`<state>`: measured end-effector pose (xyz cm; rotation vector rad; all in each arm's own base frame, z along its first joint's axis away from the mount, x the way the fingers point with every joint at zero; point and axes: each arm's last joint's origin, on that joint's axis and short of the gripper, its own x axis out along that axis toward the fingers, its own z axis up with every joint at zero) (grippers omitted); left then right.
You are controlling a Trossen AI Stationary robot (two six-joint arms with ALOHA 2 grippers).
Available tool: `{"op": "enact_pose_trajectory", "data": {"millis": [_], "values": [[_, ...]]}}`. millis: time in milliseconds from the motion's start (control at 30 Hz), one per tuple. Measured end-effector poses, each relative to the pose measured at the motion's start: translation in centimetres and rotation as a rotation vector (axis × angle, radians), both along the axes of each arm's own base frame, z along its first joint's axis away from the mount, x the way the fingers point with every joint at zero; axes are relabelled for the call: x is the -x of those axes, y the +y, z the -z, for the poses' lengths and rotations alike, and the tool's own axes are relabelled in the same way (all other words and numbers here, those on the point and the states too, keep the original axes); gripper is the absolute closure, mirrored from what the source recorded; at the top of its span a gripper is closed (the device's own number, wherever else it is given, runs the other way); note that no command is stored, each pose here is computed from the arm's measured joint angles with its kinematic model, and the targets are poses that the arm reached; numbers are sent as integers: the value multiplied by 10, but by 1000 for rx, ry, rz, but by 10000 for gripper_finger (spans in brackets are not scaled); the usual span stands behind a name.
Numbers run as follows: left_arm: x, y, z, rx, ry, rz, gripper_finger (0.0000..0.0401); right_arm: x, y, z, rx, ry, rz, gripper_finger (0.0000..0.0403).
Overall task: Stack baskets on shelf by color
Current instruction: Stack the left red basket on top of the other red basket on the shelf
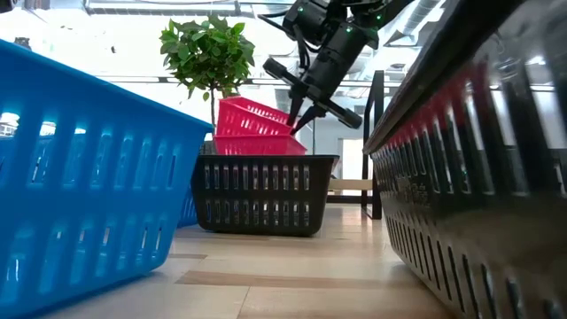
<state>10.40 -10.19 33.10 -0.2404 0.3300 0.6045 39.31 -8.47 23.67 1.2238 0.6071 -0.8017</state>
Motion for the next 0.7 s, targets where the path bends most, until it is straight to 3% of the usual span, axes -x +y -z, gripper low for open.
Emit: {"op": "enact_pose_trajectory", "data": {"millis": [700], "values": [[0, 0, -1, -5, -25, -5, 136, 6, 2, 4, -41, 64, 35, 374]]}}
